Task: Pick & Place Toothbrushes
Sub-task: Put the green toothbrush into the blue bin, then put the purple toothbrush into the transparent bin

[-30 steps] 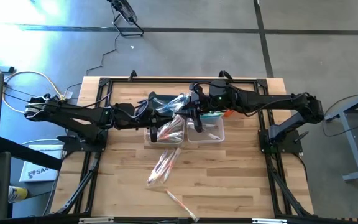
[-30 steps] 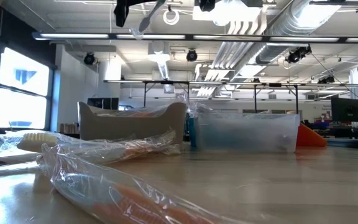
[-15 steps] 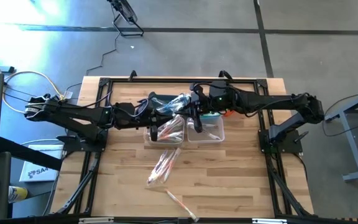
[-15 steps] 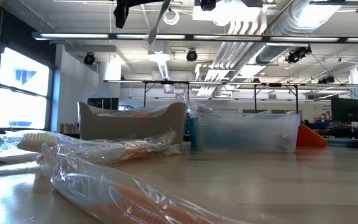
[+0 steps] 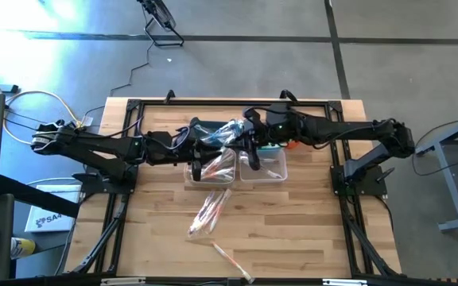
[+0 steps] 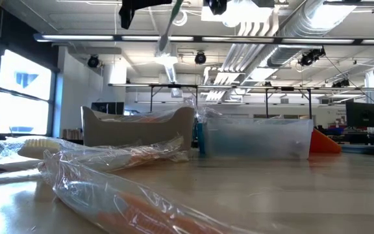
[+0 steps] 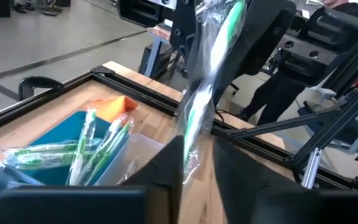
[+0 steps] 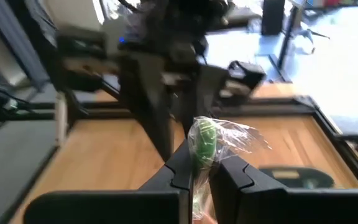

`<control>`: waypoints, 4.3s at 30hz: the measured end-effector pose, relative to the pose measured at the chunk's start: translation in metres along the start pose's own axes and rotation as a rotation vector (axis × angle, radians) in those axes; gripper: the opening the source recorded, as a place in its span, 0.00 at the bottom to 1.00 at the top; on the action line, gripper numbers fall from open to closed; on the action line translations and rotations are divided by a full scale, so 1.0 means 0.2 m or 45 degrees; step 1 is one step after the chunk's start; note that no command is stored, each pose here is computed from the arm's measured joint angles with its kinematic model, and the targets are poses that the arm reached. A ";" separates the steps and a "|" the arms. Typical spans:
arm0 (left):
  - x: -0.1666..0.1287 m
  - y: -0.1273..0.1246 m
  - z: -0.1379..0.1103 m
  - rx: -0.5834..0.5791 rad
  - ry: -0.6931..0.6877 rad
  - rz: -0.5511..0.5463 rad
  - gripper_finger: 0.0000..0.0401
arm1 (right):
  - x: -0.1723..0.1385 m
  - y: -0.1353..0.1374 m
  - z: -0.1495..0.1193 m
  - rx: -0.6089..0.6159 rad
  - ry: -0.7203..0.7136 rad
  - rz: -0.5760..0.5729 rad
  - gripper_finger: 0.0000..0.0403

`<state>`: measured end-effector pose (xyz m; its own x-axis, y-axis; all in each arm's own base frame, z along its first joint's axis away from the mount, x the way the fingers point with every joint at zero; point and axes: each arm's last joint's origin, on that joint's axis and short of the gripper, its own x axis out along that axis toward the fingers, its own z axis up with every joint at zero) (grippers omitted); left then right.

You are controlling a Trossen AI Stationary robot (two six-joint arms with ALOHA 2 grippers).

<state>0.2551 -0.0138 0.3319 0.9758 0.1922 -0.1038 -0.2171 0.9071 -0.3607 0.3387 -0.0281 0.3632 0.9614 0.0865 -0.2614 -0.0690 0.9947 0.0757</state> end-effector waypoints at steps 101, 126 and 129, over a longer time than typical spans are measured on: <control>-0.03 0.01 -0.01 -0.038 0.059 0.029 0.33 | -0.73 -0.01 0.01 0.052 0.003 -0.274 0.18; 0.01 -0.35 -0.21 -0.487 0.079 -0.288 0.33 | -0.76 0.01 0.01 0.033 -0.014 -0.170 0.16; 0.01 -0.39 -0.25 -0.503 0.074 -0.255 0.33 | -0.76 0.01 0.01 0.033 -0.011 -0.170 0.16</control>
<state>0.2728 -0.1040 0.3131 0.9990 -0.0040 -0.0437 -0.0280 0.7093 -0.7044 0.1939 -0.0389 0.4051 0.9638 -0.0471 -0.2626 0.0666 0.9956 0.0658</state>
